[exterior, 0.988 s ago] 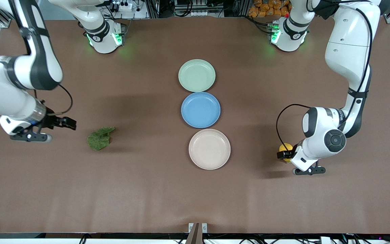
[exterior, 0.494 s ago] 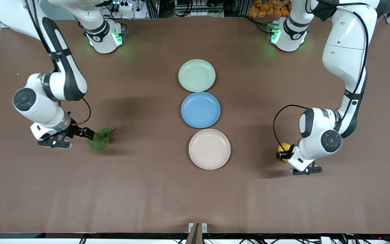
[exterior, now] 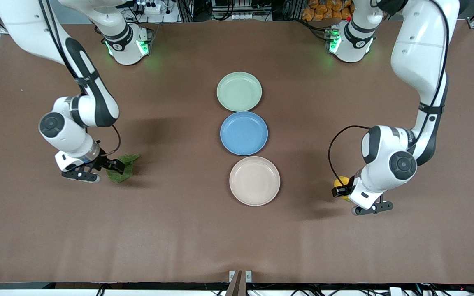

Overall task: Place lemon and lettuce in plates
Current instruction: 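Grasp the lemon with the left gripper while the right gripper reaches the lettuce, then carry the lemon onto the cream plate with the left gripper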

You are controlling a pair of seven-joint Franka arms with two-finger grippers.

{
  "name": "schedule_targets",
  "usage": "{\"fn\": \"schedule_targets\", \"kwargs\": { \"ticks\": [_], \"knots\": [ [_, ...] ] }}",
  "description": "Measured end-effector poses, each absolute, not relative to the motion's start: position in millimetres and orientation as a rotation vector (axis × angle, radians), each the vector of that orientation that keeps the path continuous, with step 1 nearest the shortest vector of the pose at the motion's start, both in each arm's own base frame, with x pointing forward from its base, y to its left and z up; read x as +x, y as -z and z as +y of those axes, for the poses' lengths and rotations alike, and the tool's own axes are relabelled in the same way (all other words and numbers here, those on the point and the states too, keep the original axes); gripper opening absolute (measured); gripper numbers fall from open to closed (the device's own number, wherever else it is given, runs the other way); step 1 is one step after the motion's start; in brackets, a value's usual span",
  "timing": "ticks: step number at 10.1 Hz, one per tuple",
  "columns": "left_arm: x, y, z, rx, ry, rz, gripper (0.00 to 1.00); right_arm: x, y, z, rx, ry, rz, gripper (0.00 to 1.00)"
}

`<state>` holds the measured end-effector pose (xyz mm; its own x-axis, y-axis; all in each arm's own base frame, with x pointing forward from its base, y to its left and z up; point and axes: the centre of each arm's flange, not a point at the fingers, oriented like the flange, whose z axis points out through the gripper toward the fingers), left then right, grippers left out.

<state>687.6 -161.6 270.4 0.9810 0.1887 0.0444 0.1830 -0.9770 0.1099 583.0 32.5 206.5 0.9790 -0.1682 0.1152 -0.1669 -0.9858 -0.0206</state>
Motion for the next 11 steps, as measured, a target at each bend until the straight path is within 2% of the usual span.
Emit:
{"fn": "schedule_targets", "kwargs": {
  "ticks": [4,8,11],
  "knots": [
    [679,-322,-247,2.873,-0.107,0.394,0.64,580,-171,43,-3.097,0.196,0.301,1.00],
    [663,-308,-324,2.705,-0.167,0.501,0.64,577,-164,44,-3.099,0.178,0.302,0.99],
    [640,-266,-385,2.630,-0.227,0.544,0.64,579,-169,40,-3.098,0.191,0.311,0.58]
  ]
}}
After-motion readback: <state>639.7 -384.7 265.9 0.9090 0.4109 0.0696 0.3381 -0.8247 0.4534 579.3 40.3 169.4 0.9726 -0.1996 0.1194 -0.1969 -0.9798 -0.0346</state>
